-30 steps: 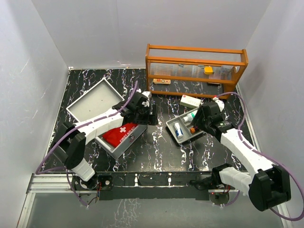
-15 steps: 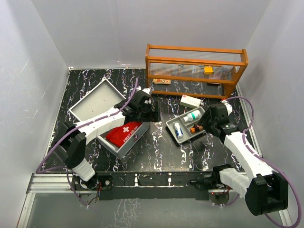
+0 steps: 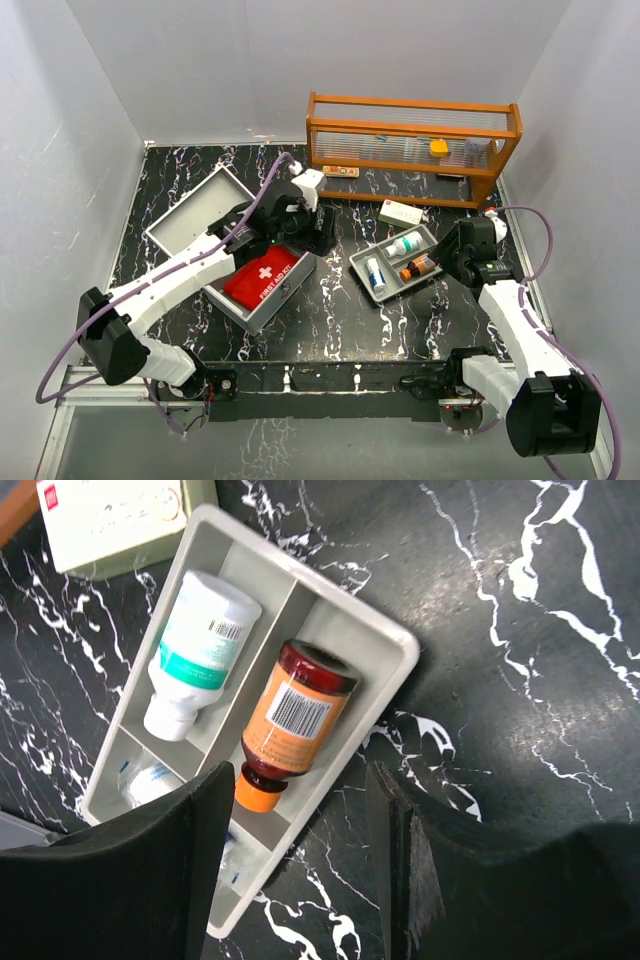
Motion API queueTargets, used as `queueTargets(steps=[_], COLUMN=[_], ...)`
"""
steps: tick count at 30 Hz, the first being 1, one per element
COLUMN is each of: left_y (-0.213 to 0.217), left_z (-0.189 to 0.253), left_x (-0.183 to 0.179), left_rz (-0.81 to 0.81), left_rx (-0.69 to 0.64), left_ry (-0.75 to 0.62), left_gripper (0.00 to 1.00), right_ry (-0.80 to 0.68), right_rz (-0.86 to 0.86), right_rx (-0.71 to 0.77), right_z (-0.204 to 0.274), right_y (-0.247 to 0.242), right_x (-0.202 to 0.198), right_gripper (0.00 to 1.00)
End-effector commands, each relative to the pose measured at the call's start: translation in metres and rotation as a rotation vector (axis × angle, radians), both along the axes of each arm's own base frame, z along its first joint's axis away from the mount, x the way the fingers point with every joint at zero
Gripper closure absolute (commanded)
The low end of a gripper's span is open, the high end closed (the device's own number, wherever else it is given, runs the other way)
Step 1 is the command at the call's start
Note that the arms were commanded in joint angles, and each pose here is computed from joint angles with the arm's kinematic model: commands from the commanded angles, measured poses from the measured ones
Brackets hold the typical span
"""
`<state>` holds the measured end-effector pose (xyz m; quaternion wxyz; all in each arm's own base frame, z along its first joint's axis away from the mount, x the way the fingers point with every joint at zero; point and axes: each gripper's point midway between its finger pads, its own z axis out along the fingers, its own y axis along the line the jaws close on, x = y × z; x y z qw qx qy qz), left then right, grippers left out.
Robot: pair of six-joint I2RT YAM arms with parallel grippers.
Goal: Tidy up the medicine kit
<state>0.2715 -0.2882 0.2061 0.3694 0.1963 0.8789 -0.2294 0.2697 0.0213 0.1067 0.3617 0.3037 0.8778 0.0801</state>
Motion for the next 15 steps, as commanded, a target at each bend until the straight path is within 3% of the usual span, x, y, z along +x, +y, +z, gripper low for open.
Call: queueTargets(steps=[1, 8, 15], left_y=[-0.058, -0.149, -0.195], left_z=[0.043, 0.011, -0.05], left_x=[-0.024, -0.028, -0.003], left_rz=[-0.268, -0.465, -0.539], left_rx=[-0.119, -0.033, 0.091], left_ry=[-0.097, -0.109, -0.092], left_gripper=[0.27, 0.48, 0.58], right_ry=[-0.055, -0.003, 0.021], right_rz=[-0.031, -0.109, -0.205], right_rx=[0.02, 0.034, 0.102], right_z=[0.007, -0.009, -0.012], right_y=[-0.009, -0.028, -0.036], right_x=[0.005, -0.009, -0.026], right_gripper=[0.48, 0.51, 0.56])
